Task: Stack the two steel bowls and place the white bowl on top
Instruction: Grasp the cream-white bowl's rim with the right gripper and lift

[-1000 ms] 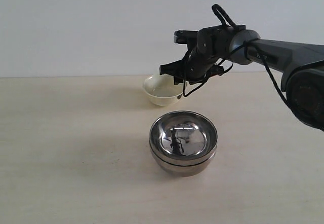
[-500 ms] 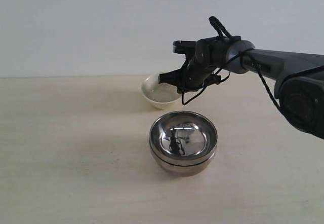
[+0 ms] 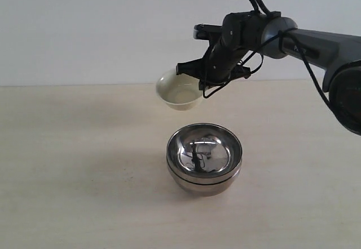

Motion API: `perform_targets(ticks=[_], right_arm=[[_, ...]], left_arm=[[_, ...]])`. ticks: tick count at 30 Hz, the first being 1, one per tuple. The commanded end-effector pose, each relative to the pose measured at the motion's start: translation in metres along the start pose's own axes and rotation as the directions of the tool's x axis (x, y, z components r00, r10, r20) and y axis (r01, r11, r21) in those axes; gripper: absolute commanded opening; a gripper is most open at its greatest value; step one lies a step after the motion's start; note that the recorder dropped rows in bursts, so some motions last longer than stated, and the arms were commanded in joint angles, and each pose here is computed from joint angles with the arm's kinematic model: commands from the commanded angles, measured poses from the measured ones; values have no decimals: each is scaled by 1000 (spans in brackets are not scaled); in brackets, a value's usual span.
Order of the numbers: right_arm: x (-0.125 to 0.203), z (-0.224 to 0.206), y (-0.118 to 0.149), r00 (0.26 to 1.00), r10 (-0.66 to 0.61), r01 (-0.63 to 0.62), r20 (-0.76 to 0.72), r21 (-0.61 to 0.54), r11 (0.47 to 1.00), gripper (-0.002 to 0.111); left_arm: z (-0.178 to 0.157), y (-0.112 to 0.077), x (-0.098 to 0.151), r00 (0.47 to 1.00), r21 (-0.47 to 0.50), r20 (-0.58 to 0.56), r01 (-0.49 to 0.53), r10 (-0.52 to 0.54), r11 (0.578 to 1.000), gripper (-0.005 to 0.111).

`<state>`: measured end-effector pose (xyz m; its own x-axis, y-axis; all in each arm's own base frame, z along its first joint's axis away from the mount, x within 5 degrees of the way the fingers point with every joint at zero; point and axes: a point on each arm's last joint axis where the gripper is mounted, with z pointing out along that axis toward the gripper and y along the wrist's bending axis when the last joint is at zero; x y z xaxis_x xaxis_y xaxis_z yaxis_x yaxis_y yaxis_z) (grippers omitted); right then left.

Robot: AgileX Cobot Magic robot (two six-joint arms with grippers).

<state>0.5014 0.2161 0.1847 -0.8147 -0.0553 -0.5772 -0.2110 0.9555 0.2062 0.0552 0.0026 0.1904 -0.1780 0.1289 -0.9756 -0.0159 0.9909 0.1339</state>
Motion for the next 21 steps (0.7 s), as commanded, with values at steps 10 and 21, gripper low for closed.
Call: perform_targets(ticks=[10,21], right_arm=[[-5,-11,-1,999,35,-35,2,-6,999,0],[-21,-69,8,1000,29,-29,-4,-13,1000,0]], left_arm=[[0,0,0,1000,-2,7,17,-17,1000,4],[0,0,0,1000,-2,7,17,-17,1000,4]])
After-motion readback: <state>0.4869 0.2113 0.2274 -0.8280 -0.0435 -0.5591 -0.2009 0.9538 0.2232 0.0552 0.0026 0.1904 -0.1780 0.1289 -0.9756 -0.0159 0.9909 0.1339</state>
